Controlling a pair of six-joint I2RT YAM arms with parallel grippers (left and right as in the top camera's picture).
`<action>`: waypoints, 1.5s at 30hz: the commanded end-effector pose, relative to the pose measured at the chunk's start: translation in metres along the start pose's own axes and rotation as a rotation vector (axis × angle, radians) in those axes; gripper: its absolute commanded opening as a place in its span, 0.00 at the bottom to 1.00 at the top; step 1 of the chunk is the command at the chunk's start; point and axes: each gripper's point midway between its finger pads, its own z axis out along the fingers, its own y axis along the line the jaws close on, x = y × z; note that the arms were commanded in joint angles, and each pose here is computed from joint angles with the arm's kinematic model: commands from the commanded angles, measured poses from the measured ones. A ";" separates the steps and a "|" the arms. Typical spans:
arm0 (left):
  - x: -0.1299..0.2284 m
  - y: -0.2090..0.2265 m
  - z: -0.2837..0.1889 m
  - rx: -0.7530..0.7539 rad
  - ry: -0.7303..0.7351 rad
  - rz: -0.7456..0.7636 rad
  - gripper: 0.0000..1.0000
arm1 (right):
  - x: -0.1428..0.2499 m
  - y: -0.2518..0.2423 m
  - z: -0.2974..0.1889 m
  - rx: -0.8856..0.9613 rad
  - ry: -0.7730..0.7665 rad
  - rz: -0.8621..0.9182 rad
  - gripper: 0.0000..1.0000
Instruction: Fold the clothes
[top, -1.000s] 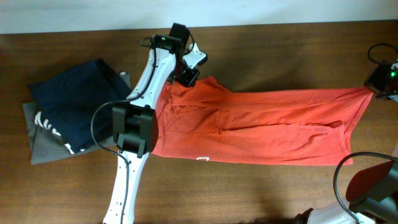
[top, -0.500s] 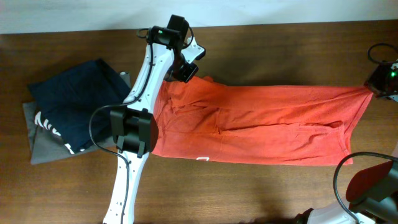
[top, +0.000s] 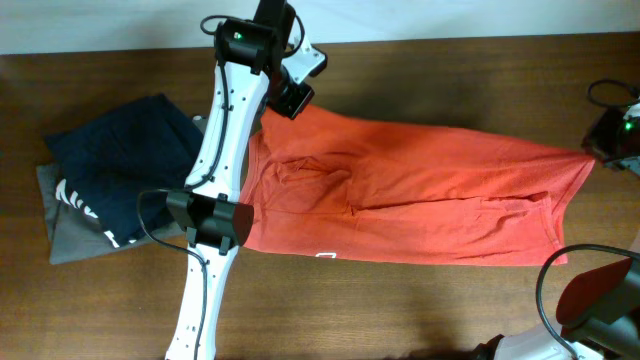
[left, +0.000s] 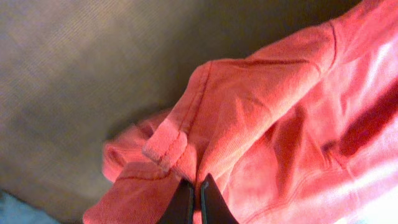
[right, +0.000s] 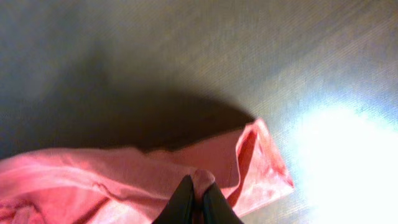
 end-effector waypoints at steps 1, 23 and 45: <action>0.001 0.002 -0.013 -0.014 -0.012 -0.003 0.00 | 0.009 -0.001 -0.001 0.006 0.036 0.008 0.08; 0.074 -0.025 -0.005 0.067 0.266 -0.109 0.00 | 0.052 -0.019 0.011 0.087 0.208 0.024 0.11; 0.127 -0.044 0.026 0.167 0.468 -0.153 0.03 | 0.062 -0.063 0.073 0.181 0.189 0.100 0.14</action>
